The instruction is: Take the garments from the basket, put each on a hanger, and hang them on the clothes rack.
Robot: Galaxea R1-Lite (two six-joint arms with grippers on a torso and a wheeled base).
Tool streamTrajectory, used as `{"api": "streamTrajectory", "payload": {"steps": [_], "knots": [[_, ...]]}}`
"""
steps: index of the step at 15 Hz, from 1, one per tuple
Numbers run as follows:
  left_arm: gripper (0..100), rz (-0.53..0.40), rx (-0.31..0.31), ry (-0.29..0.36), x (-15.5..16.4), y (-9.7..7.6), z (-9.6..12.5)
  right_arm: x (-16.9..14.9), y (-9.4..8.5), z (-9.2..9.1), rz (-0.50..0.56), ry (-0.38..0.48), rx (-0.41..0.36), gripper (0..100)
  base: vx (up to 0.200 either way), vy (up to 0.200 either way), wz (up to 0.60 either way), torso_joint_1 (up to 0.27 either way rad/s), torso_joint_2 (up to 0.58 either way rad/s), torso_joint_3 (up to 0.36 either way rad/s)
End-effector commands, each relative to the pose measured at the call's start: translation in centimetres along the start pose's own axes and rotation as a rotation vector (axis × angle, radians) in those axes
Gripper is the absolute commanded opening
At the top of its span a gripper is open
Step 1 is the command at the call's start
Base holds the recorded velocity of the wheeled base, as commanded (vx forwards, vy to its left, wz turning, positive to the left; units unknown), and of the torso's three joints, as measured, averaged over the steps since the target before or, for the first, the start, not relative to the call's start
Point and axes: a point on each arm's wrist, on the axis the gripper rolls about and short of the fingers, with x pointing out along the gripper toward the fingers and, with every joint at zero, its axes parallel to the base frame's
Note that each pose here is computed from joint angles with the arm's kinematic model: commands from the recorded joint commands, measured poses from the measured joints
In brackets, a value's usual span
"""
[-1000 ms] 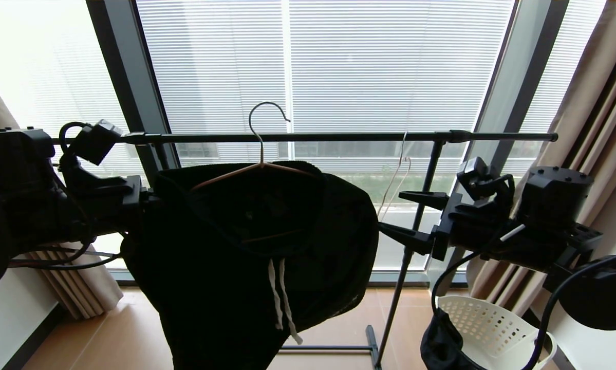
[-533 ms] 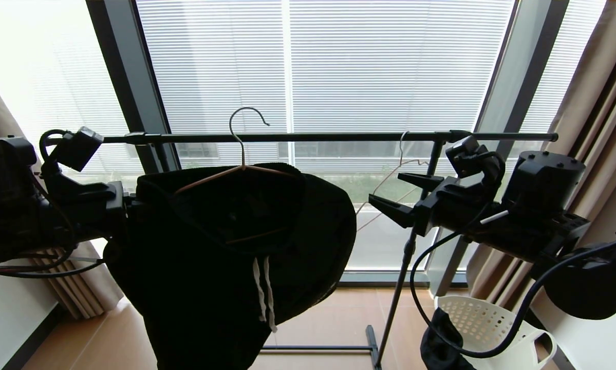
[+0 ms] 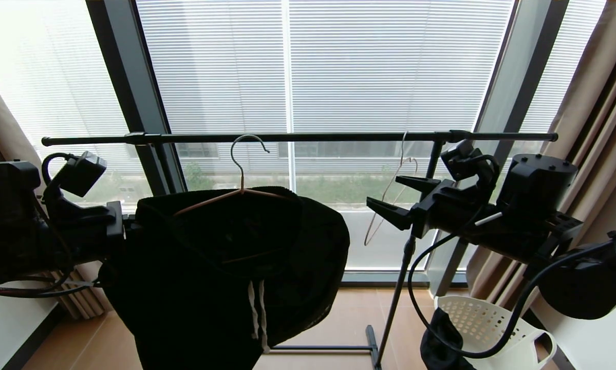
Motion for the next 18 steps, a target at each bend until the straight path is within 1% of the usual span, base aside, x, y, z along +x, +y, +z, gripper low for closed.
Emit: {"api": "streamTrajectory", "payload": {"steps": [1,3,4,6,8,10,12,14,15,17,18], "knots": [[0,0.023,-0.011,0.016,0.4,0.6,-0.5,0.3,-0.1,-0.4,0.001,0.009,0.004,100,0.000,0.000,0.00,0.000,0.00,0.000],[0,0.128,0.010,0.041,1.7,1.6,0.0,0.4,-0.1,-0.6,0.001,0.015,0.006,100,0.000,0.000,0.00,0.000,0.00,0.000],[0,0.141,0.017,0.052,2.9,1.9,0.1,0.4,-0.1,-0.7,0.001,0.018,0.007,100,0.000,0.000,0.00,0.000,0.00,0.000],[0,0.133,0.026,0.055,4.3,2.4,0.3,0.4,-0.2,-0.7,0.001,0.019,0.008,100,0.000,0.000,0.00,0.000,0.00,0.000],[0,0.122,0.034,0.058,6.5,3.6,0.5,0.4,-0.2,-0.8,0.000,0.020,0.007,100,0.000,0.000,0.00,0.000,0.00,0.000],[0,0.122,0.034,0.058,7.4,4.4,0.5,0.4,-0.2,-0.8,0.000,0.020,0.007,100,0.000,0.000,0.00,0.000,0.00,0.000],[0,0.122,-0.013,0.037,8.7,5.8,1.0,0.4,-0.1,-0.8,0.000,0.022,0.008,100,0.000,0.000,0.00,0.000,0.00,0.000],[0,0.126,-0.041,0.013,9.5,6.9,1.4,0.4,-0.1,-0.9,0.000,0.023,0.007,100,0.000,0.000,0.00,0.000,0.00,0.000],[0,0.127,-0.039,0.002,9.8,7.2,1.3,0.4,-0.1,-0.9,0.000,0.023,0.007,100,0.000,0.000,0.00,0.000,0.00,0.000],[0,0.146,-0.017,-0.065,10.8,8.3,0.9,0.4,-0.1,-0.9,0.000,0.023,0.007,100,0.000,0.000,0.00,0.000,0.00,0.000],[0,0.153,-0.018,-0.081,11.1,8.5,0.6,0.4,-0.1,-0.9,0.000,0.025,0.006,100,0.000,0.000,0.00,0.000,0.00,0.000]]}}
